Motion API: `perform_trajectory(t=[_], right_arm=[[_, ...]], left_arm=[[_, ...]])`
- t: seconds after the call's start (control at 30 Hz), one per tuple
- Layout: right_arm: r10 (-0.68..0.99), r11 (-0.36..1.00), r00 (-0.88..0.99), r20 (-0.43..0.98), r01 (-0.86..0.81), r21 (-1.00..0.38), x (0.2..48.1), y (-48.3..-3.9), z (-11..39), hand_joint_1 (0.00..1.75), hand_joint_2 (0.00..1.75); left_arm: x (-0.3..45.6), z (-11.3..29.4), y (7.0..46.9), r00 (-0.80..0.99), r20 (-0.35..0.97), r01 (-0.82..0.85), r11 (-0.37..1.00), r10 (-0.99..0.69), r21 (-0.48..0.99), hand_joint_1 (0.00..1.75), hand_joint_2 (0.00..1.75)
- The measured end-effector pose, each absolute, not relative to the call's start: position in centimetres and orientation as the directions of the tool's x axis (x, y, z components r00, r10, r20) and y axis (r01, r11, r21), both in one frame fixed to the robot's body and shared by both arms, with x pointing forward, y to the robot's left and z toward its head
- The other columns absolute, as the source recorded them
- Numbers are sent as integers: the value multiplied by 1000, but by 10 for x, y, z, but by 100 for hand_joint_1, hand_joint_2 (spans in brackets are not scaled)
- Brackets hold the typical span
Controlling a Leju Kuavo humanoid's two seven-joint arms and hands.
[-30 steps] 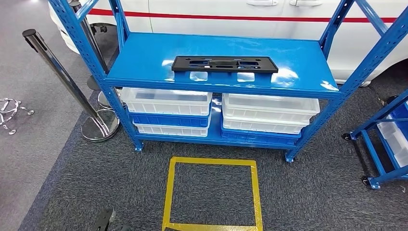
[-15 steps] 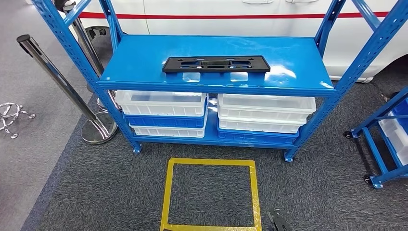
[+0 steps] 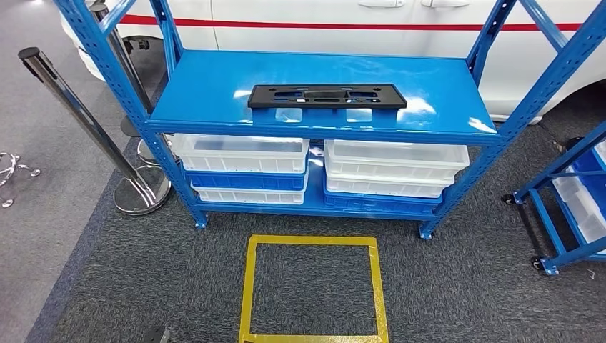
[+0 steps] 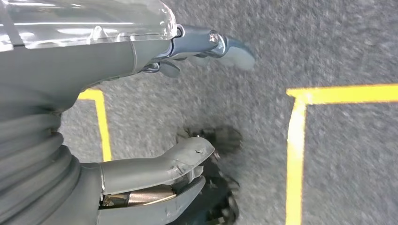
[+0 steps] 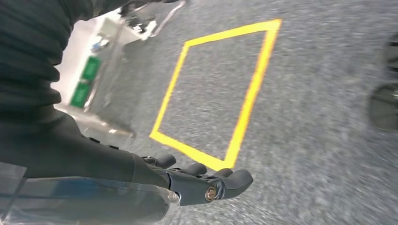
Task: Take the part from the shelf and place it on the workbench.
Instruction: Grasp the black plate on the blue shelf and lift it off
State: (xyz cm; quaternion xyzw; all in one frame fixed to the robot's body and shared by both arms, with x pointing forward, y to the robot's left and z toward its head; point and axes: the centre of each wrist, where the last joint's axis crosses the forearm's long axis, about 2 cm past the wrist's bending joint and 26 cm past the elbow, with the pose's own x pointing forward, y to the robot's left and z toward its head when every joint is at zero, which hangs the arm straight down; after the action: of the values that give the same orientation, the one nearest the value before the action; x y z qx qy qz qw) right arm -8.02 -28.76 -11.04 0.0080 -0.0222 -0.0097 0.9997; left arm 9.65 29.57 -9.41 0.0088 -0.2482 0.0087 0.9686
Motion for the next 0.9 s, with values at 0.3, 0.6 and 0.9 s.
perform_trajectory(t=[0.3, 0.6, 0.9], right_arm=[[-80, 996, 992, 100, 75, 52, -69, -278, -112, 0, 175], [-135, 989, 976, 172, 120, 91, -50, -267, -113, 0, 131], [-190, 979, 951, 246, 163, 123, -31, -258, -114, 0, 0]], left_arm=[[99, -93, 304, 851, 524, -68, 997, 32, 48, 0, 175], [92, -96, 311, 839, 540, -121, 990, 62, 75, 0, 175], [84, -99, 306, 830, 548, -176, 981, 103, 82, 0, 175]])
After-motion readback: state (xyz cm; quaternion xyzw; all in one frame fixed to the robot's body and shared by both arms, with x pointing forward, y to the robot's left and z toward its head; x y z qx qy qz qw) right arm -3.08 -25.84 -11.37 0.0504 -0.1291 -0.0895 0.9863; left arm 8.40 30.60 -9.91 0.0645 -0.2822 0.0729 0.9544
